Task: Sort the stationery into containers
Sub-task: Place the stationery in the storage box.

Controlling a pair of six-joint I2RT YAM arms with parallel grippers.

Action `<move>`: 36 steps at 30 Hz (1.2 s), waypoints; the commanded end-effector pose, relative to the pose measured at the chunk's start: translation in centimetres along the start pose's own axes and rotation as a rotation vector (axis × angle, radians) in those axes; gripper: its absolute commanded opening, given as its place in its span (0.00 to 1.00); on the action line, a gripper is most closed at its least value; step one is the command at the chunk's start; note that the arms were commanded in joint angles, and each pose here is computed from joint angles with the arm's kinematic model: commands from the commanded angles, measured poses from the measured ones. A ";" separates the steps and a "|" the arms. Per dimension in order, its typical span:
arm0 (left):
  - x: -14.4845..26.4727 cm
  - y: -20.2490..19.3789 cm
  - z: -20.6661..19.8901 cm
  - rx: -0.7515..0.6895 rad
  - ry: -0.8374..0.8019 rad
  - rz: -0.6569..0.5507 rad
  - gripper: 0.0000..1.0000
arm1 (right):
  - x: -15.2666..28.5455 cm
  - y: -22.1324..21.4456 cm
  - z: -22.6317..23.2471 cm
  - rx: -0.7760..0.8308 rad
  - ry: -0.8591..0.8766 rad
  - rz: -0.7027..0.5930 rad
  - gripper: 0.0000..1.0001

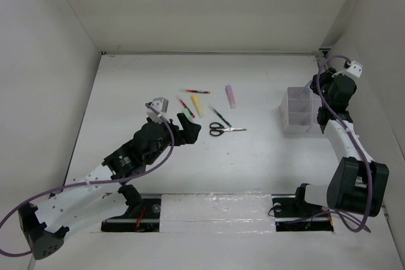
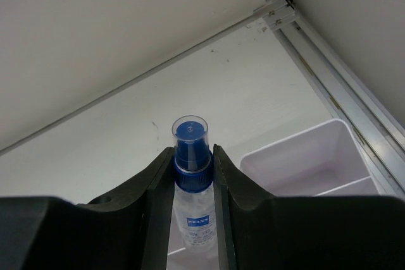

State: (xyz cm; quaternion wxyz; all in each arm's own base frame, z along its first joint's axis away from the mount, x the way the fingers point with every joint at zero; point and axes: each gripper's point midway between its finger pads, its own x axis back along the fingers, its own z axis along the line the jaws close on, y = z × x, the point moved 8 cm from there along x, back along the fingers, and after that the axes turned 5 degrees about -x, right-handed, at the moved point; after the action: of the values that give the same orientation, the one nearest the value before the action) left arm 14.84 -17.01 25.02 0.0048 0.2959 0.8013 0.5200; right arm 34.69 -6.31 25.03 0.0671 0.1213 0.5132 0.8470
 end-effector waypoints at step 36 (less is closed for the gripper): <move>-0.6 -0.7 -1.2 -0.020 -0.134 0.023 1.00 | -3.8 4.4 -4.7 0.026 -0.200 -0.210 0.00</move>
State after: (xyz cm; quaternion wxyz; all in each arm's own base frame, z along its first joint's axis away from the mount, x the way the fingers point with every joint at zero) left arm 14.54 -18.30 24.58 0.0365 0.3398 0.7910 0.5074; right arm 37.05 -12.50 23.51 0.1478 0.1926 0.5230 0.8170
